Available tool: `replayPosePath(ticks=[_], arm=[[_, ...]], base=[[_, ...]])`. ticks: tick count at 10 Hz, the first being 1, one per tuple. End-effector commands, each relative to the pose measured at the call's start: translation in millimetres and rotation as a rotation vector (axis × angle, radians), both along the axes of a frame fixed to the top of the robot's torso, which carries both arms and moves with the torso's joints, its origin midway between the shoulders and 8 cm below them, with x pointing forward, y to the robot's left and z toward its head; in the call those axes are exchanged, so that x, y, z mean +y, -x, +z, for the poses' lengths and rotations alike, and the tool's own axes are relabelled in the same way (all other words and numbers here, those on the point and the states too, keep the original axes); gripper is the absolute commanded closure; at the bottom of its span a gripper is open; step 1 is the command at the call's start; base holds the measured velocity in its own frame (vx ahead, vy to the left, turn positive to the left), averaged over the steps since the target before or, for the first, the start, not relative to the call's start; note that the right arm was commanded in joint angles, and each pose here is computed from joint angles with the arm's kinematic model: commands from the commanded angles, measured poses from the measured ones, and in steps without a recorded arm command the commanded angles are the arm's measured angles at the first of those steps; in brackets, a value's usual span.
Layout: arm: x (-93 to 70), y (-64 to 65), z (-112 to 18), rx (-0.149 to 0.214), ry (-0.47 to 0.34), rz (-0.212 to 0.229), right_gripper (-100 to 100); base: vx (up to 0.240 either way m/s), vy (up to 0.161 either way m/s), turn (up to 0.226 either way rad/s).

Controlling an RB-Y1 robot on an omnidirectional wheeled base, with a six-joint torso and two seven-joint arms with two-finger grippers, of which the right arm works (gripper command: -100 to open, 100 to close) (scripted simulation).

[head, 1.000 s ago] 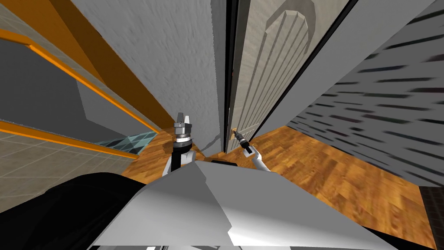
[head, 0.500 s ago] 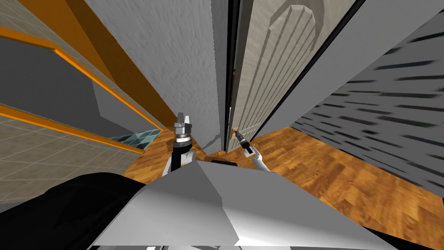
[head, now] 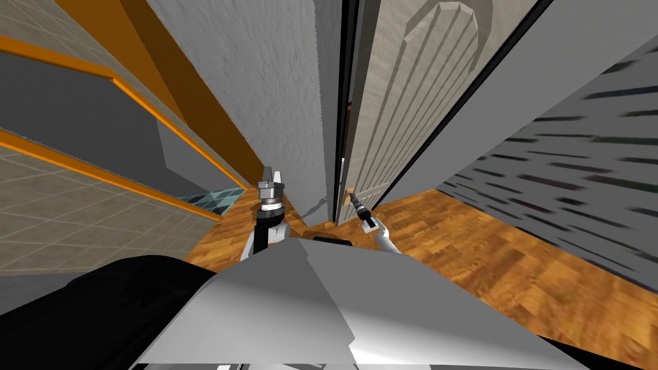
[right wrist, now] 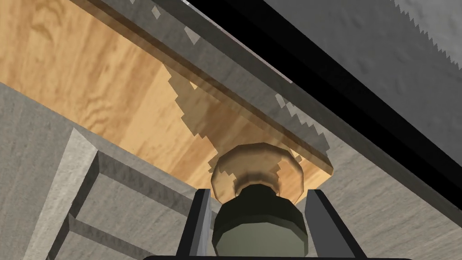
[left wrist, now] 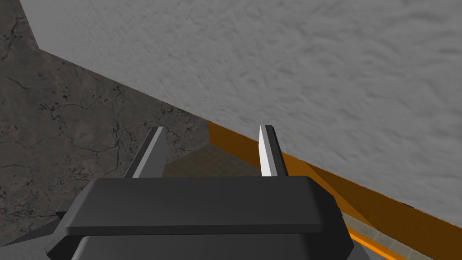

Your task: Pull the door open

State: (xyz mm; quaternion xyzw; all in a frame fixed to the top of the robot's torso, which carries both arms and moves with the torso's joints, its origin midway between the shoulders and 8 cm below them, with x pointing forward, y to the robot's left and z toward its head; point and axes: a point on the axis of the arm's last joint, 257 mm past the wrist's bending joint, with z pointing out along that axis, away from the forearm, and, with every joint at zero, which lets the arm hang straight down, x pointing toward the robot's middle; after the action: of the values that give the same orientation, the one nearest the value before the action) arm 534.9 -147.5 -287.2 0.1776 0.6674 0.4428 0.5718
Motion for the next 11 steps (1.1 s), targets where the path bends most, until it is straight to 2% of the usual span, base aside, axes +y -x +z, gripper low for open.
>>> replayPosePath(ticks=[1, 2, 4, 5, 6, 7, 8, 9, 11], arm=[[9.1, 2.7, 3.7, 0.019, -0.077, 0.015, 100], [9.1, 2.7, 3.7, 0.021, -0.081, 0.015, 100], [1.3, 1.1, 4.7, 0.059, -0.186, -0.001, 100], [1.3, 1.1, 4.7, 0.064, -0.199, 0.000, 100], [-2.8, 0.4, 5.2, 0.085, -0.256, -0.008, 100], [-2.8, 0.4, 5.2, 0.086, -0.259, -0.007, 100], [-6.9, -0.4, 5.5, 0.107, -0.318, -0.015, 100], [-8.9, 3.5, -0.3, 0.085, -0.228, -0.013, -100], [-9.8, 4.7, 0.1, 0.063, -0.175, -0.008, -100]], base=[[-0.044, -0.032, 0.101], [-0.046, -0.029, 0.052], [-0.055, -0.043, 0.151], [-0.054, -0.038, 0.057], [-0.049, -0.021, 0.100], [-0.050, -0.015, 0.084], [-0.045, -0.017, 0.121], [-0.034, -0.021, 0.000], [-0.025, -0.011, -0.045]])
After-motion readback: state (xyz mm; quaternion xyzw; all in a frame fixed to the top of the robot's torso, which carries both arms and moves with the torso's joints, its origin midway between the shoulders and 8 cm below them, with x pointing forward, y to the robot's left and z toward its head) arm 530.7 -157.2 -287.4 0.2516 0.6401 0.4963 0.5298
